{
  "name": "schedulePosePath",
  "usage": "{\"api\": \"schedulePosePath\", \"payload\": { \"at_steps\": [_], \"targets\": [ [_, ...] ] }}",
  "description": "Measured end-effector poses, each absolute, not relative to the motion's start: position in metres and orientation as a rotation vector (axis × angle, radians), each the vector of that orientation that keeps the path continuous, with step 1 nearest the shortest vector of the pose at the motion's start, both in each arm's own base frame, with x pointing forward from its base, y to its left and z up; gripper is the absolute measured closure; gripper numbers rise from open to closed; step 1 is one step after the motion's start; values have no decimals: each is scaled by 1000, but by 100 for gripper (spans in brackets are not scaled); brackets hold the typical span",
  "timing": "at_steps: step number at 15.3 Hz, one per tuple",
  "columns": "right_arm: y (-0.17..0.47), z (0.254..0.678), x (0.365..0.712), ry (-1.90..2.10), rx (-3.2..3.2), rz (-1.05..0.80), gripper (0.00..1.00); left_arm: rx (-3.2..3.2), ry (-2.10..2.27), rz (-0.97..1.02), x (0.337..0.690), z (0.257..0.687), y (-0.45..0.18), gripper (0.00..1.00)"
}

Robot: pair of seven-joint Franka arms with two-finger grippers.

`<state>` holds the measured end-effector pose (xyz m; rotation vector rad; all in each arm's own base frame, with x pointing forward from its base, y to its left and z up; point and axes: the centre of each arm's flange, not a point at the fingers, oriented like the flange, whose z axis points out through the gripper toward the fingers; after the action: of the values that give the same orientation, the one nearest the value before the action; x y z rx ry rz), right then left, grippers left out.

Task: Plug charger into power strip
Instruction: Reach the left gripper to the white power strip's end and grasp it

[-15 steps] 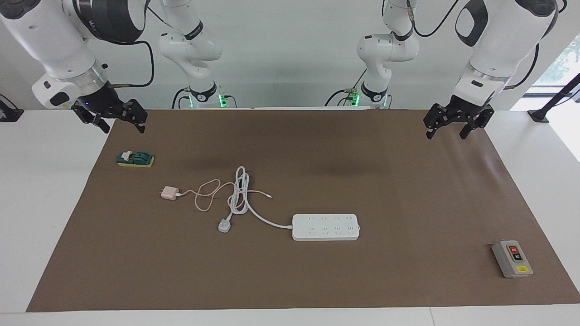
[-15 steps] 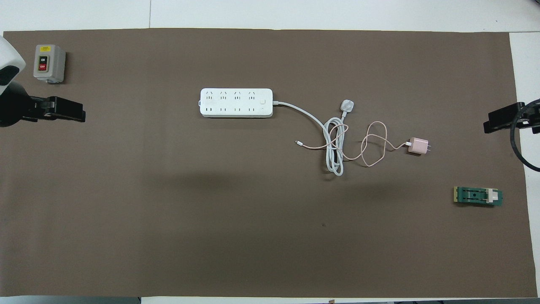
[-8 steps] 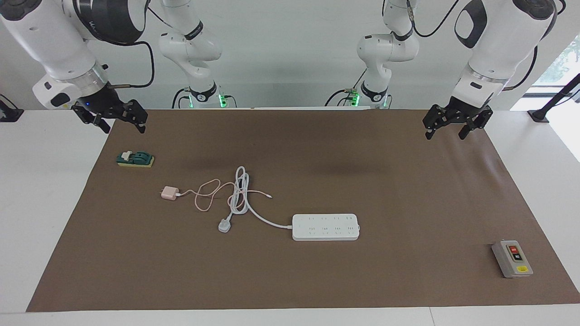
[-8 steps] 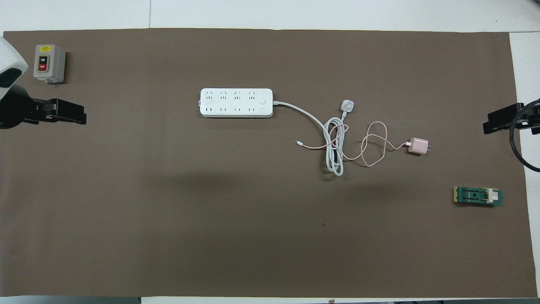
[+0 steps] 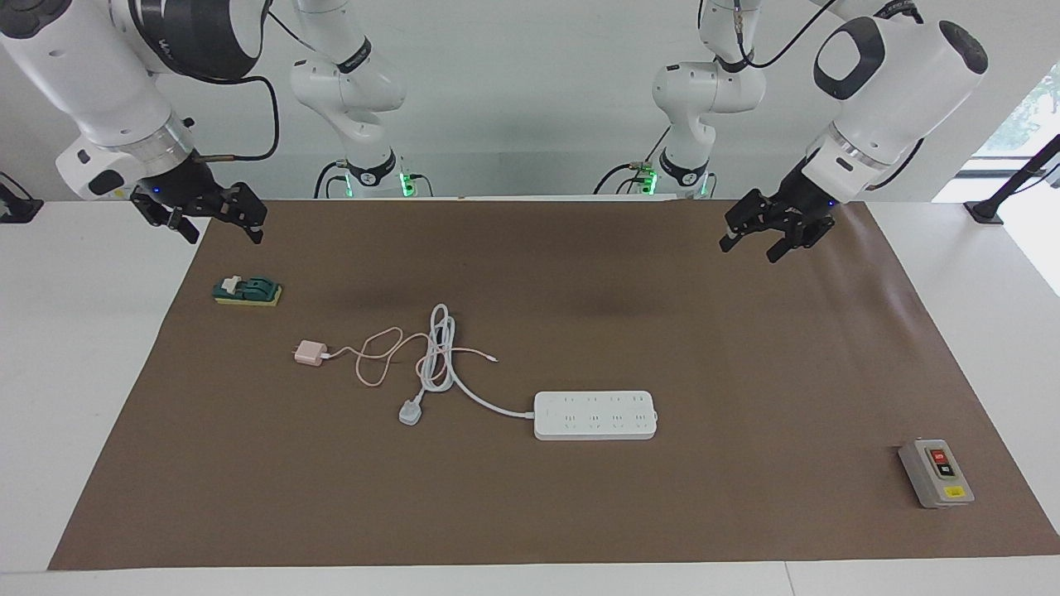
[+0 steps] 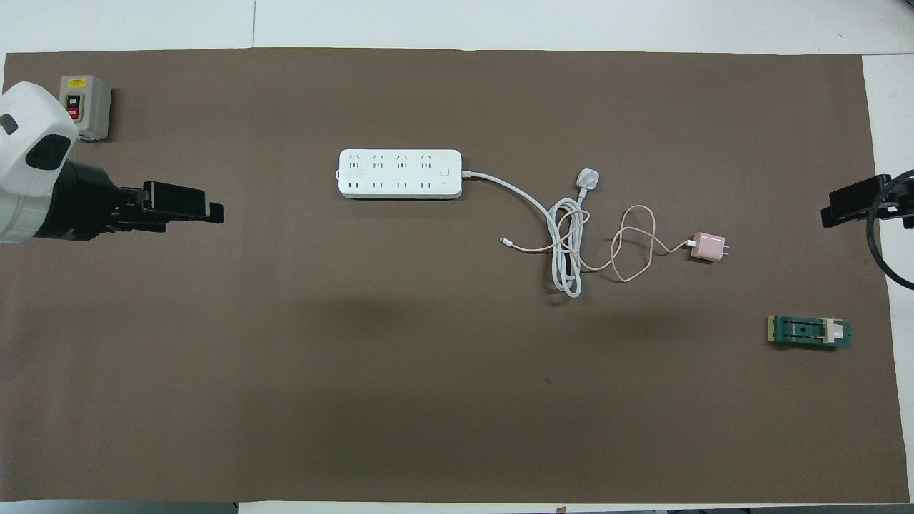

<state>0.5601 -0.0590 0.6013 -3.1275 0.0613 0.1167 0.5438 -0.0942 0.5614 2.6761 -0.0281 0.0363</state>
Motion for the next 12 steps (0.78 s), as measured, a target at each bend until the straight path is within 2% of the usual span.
{"api": "schedulePosePath", "payload": {
  "at_steps": [6, 12],
  "targets": [
    [-57, 598, 555, 58, -3120, 186, 0, 2326, 79, -20, 549, 529, -107, 0],
    [-60, 597, 555, 74, -3119, 188, 0, 2060, 160, -98, 559, 509, -157, 0]
  ]
}}
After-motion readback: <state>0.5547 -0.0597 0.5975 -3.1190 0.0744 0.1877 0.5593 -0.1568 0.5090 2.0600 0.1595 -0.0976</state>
